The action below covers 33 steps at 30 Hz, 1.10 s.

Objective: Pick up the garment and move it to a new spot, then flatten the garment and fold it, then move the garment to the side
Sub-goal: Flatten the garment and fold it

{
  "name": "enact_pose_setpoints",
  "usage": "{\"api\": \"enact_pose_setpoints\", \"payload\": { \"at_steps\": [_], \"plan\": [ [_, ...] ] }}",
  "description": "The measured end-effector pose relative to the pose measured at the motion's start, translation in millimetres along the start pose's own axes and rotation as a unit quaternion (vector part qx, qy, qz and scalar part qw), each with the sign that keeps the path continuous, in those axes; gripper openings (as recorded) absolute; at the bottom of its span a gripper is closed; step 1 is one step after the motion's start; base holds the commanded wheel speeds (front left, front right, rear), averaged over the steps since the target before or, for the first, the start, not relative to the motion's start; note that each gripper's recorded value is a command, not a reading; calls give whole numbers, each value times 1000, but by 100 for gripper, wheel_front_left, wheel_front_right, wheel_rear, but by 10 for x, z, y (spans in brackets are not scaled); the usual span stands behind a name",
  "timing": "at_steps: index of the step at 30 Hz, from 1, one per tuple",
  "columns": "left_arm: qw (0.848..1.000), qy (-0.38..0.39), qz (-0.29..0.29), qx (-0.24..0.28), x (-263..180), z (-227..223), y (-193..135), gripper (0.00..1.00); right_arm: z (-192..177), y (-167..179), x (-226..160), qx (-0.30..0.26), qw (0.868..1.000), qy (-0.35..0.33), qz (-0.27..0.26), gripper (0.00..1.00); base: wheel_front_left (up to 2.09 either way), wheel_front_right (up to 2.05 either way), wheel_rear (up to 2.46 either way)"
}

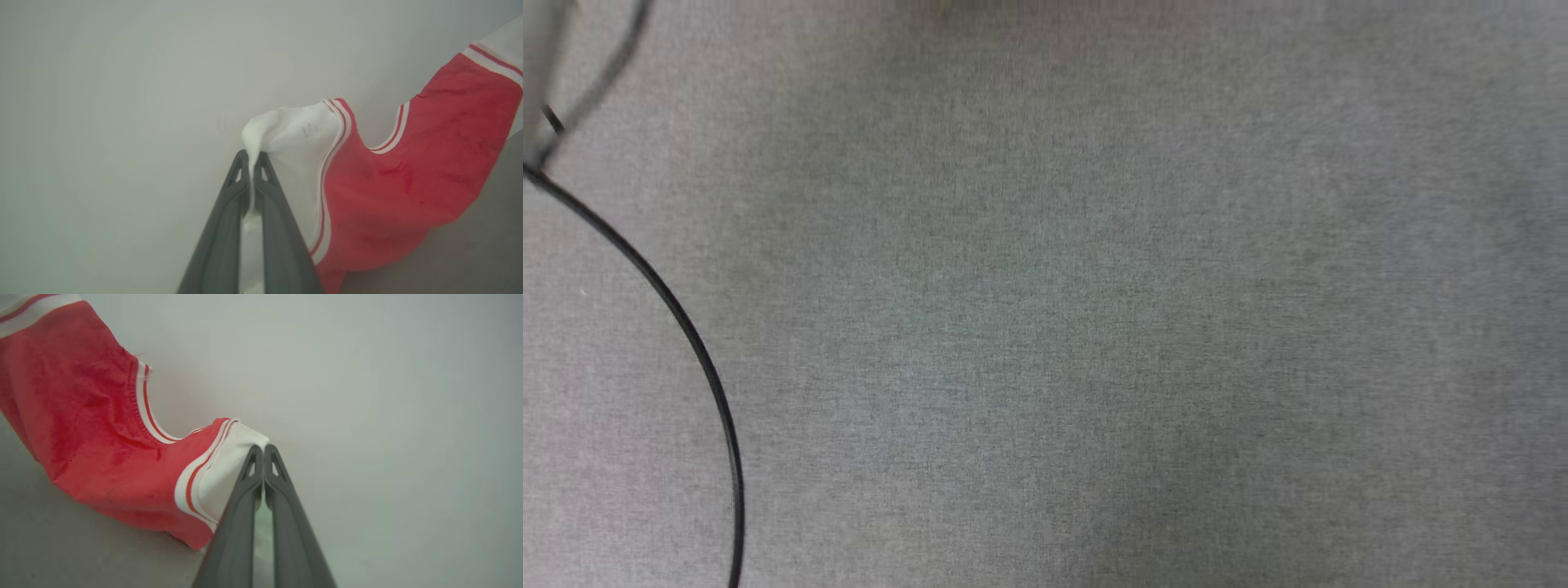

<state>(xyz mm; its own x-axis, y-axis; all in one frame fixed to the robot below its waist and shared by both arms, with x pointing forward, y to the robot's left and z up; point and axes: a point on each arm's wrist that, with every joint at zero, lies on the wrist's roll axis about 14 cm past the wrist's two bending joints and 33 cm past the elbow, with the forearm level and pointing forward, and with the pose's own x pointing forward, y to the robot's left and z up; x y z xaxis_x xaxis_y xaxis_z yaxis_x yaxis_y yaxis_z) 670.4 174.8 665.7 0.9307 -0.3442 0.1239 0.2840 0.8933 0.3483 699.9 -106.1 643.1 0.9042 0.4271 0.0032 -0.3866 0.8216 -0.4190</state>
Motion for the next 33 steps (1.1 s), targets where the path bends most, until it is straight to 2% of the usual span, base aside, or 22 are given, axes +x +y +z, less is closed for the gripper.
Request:
{"api": "enact_pose_setpoints", "payload": {
  "at_steps": [10,14,23,26,33],
  "plan": [
    [993,76,-40,-78,-823,-801,-601,0,-640,777,-665,57,993,61,81,0,0,0,0],
    [987,111,-31,-115,-1298,-1068,-770,0,-938,1026,-1077,69,987,100,107,0,0,0,0],
    [964,194,3,-182,-2496,-1436,-1136,0,-1428,1186,-2096,84,975,169,118,0,0,0,0],
    [959,225,13,-172,-2862,-1504,-1174,0,-1568,1193,-2433,91,971,192,112,0,0,0,0],
    [943,275,31,-187,-3541,-1540,-1356,0,-1809,1325,-3172,103,958,240,115,0,0,0,0]
  ]
}}
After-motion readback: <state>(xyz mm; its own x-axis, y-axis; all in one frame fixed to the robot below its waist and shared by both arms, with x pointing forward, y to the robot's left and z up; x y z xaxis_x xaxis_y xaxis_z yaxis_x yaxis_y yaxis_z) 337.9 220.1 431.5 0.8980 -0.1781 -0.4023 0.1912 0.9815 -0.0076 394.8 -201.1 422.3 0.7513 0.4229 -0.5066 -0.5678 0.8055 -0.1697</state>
